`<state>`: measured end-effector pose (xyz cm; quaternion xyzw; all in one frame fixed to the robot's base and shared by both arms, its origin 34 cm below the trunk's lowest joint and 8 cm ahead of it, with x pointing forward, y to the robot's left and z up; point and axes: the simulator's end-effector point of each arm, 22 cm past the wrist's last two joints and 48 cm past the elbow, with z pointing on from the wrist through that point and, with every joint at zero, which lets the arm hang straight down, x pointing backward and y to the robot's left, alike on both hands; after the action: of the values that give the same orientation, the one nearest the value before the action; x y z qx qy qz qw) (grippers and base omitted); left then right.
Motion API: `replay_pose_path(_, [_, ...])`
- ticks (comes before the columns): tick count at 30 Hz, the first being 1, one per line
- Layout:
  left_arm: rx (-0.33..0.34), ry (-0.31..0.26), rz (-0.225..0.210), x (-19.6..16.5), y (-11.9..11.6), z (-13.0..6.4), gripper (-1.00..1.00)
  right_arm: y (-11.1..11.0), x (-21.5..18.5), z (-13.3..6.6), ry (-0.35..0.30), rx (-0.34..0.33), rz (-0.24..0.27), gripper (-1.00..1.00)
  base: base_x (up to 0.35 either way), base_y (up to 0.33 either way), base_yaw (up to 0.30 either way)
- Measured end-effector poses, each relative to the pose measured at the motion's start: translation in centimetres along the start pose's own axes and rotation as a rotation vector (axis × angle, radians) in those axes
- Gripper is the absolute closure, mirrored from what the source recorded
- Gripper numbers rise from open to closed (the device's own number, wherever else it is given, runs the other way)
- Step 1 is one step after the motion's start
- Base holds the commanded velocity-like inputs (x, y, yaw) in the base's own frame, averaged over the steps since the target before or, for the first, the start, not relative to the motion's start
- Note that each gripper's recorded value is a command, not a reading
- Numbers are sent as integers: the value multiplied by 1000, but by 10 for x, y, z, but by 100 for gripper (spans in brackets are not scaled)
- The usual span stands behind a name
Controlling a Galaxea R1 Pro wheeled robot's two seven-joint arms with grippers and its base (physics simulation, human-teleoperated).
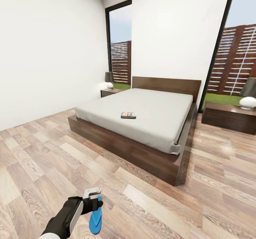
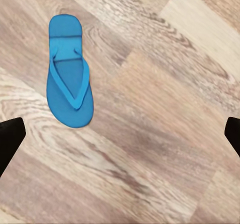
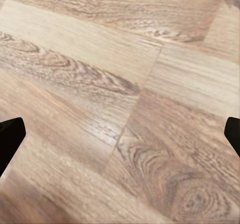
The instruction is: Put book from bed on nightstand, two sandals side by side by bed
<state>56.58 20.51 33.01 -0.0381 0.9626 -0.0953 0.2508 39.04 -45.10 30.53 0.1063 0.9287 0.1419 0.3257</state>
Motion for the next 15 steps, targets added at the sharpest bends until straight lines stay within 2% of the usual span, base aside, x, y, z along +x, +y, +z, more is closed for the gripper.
replay_pose_path(15, [-7,60,-10,25,6,21,-100,-8,22,7,58,18,12,-100,0,0,0])
